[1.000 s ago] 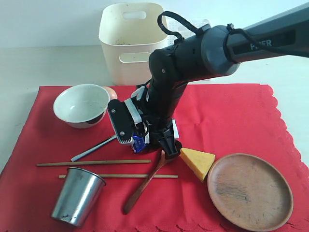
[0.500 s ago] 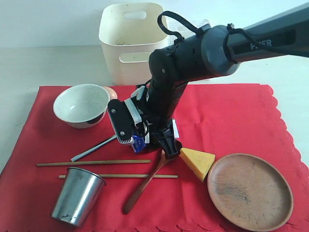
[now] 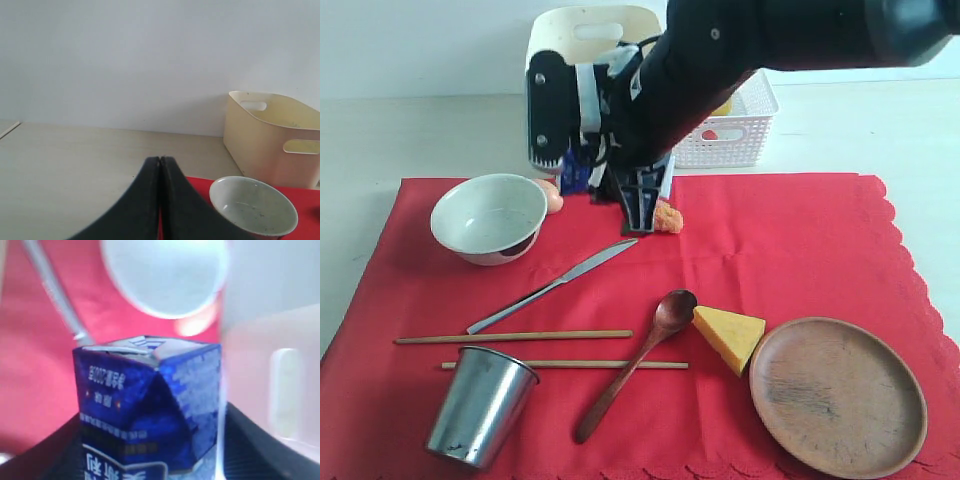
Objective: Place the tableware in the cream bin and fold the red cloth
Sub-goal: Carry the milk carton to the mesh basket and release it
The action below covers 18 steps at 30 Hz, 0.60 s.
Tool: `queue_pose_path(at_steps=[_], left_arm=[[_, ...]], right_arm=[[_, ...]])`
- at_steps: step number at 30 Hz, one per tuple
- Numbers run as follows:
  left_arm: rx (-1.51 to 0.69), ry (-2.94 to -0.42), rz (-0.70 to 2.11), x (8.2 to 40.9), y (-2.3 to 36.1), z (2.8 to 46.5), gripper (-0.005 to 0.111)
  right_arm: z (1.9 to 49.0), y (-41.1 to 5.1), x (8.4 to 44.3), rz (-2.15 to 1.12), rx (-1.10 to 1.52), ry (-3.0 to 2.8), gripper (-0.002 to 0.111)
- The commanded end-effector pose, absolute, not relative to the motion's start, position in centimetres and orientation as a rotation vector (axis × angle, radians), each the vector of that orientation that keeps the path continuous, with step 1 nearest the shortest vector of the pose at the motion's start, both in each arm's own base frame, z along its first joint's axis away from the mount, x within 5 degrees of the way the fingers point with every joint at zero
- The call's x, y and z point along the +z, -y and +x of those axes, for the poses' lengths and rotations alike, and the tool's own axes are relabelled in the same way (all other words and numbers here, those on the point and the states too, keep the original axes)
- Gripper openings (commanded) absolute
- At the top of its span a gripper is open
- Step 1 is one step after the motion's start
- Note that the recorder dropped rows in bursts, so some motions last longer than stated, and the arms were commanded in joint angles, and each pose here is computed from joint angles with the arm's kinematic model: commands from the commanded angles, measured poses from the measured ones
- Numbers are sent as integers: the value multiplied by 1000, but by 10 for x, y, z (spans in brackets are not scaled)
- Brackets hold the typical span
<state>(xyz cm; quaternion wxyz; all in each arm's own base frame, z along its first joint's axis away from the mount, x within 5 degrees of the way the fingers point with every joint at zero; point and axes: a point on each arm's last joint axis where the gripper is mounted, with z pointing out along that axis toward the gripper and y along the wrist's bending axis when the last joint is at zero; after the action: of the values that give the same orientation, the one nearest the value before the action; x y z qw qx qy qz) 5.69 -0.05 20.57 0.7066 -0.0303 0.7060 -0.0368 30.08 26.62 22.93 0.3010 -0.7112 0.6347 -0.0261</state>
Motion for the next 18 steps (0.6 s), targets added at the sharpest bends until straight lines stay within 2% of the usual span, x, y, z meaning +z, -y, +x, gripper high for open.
queue_pose_path(at_steps=[1,12,18], left_arm=[[-86,-1563,-70,206,1,56,3],[-86,-1563,-70,206,1,56,3],[-86,-1563,-70,206,1,56,3]], right_arm=[[314,-257,261,-1658,-107,-1633,0],[374,-194,283,-1031,-68,-1746,0],[397,-168,277,-805,-38,-1765,0]])
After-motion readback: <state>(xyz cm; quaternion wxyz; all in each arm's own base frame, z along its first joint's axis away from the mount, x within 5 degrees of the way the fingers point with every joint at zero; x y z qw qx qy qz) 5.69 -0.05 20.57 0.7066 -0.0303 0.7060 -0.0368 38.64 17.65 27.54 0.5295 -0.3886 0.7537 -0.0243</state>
